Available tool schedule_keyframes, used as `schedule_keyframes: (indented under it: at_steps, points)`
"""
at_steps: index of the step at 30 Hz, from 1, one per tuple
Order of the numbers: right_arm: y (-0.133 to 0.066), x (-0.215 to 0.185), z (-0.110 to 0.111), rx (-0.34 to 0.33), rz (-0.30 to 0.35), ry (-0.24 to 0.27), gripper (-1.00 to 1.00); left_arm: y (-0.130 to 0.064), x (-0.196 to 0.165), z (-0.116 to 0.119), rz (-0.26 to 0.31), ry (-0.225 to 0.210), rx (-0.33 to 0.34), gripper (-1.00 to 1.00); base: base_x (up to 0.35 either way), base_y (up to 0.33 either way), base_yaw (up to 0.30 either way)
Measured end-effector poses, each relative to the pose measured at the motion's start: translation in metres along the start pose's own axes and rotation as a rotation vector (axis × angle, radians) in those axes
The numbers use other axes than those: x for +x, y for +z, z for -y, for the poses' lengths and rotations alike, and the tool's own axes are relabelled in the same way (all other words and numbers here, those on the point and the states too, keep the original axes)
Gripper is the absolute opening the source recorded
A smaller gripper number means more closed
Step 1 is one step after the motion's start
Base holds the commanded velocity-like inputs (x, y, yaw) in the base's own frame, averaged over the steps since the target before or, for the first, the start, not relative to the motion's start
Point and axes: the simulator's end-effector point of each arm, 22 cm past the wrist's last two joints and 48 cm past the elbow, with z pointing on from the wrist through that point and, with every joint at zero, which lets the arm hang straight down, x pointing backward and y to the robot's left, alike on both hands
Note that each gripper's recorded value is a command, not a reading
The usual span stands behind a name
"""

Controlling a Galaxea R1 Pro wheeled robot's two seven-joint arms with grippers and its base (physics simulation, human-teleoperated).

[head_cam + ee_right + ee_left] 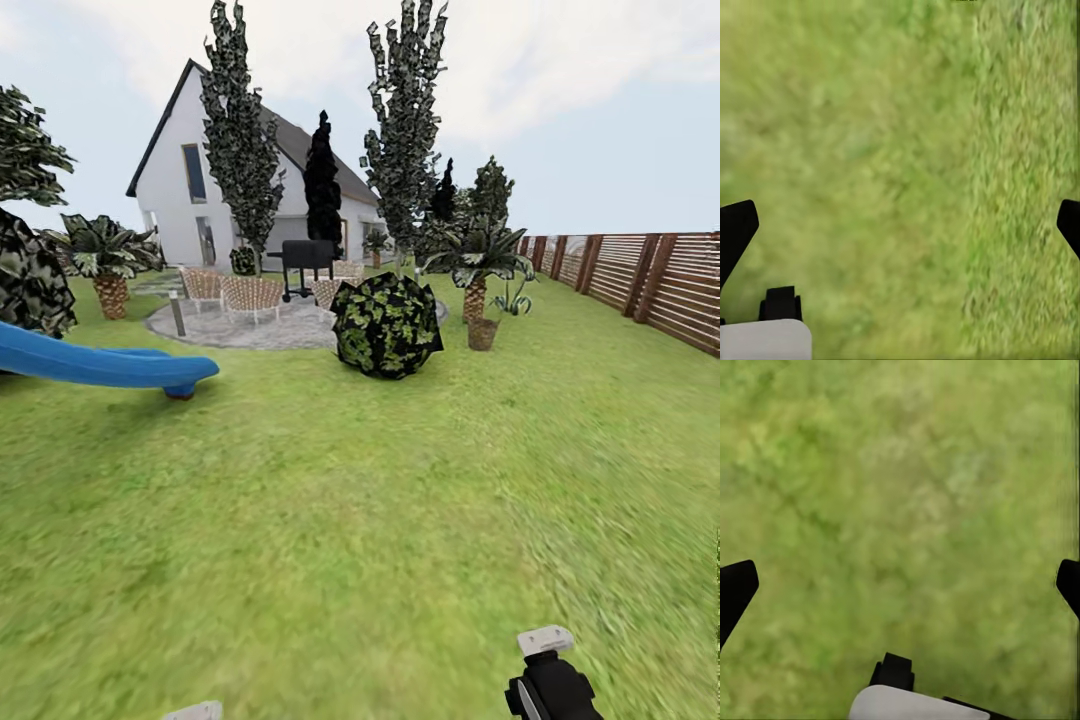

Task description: Take the three Easter eggs out of the wicker basket on the lawn in the garden, then place them on the lawn next to a single tree (choose any tree) so that all three eggs are next to the same tree and none are left in the basket.

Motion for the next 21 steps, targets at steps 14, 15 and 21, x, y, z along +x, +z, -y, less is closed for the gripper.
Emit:
schedule_keyframes:
  at_steps: [14,15,21]
  points:
    - [-0.0002,-0.0002,0.0003,0.001,0.000,0.000,1.00,0.0001,0.0011,0.0010,-0.002,0.000,0.001,1.00,0.327,0.000,-0.209]
    - [-0.0003,-0.0002,0.0003,0.001,0.000,0.000,1.00,0.0001,0.0011,0.0011,-0.002,0.000,0.001,1.00,0.327,0.000,-0.190]
    - [-0.0004,-0.0001,-0.0003,0.001,0.000,-0.001,1.00,0.0001,0.0013,0.0011,-0.003,0.000,0.001,1.00,0.328,0.000,-0.171]
